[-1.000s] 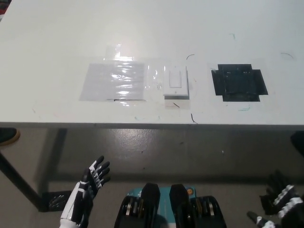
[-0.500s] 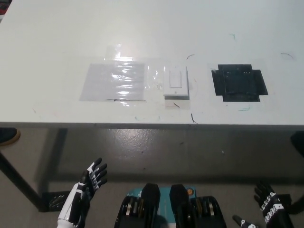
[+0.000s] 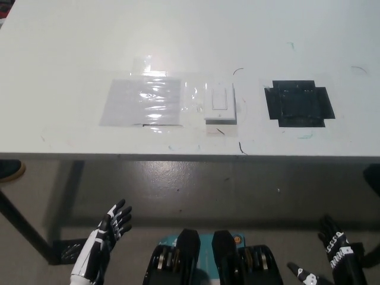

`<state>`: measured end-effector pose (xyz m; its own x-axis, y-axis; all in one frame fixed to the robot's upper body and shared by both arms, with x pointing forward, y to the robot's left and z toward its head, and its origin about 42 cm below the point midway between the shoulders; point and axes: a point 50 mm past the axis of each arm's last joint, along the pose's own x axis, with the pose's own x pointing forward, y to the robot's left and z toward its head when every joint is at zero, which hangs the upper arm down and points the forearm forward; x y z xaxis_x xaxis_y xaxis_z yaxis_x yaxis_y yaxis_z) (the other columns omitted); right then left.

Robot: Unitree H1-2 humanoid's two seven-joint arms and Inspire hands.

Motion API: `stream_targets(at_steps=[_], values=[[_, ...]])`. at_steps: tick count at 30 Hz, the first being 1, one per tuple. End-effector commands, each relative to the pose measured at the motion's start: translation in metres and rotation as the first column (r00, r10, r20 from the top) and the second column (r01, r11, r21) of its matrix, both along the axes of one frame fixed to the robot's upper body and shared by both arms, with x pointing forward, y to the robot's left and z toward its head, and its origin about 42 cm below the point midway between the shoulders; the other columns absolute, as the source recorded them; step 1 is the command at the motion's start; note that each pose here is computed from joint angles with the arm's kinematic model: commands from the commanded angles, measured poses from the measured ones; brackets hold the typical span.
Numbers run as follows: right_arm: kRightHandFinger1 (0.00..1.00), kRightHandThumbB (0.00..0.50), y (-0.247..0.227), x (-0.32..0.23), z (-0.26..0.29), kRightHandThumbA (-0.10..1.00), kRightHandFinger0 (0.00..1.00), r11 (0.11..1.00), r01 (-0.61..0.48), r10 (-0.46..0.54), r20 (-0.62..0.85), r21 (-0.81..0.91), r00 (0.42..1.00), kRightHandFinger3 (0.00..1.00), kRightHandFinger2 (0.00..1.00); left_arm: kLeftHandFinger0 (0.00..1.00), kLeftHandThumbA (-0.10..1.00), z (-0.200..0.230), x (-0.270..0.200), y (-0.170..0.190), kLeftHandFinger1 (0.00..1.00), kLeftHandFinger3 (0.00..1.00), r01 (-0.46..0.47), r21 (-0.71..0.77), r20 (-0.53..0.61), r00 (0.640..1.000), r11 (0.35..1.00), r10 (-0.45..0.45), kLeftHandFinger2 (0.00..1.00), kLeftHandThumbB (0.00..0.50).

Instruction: A white switch is kept at the centre of the table close to the robot and the robot uses its right hand to press it to turn it on

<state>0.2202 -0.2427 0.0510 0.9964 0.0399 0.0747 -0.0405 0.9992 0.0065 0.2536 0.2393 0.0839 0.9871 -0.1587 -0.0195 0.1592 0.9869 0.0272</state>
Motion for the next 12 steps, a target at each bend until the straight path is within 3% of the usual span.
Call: stream_targets(at_steps=[1, 12], values=[[1.0, 0.184, -0.0004, 0.0015, 0.0076, 0.9, 1.0, 1.0, 0.026, -0.026, 0.072, -0.002, 0.997, 1.0, 1.0, 1.0, 1.0, 0.0084, 0.005, 0.003, 1.0, 1.0, 0.015, 0.03, 0.063, 0.998, 0.999, -0.016, 1.0, 0.002], [1.0, 0.21, 0.0018, 0.0039, 0.0084, 0.92, 1.0, 1.0, 0.01, -0.01, 0.065, -0.007, 0.998, 1.0, 1.0, 1.0, 1.0, 0.0079, 0.0054, 0.0052, 1.0, 1.0, 0.015, 0.054, 0.047, 0.999, 0.998, -0.017, 1.0, 0.0]])
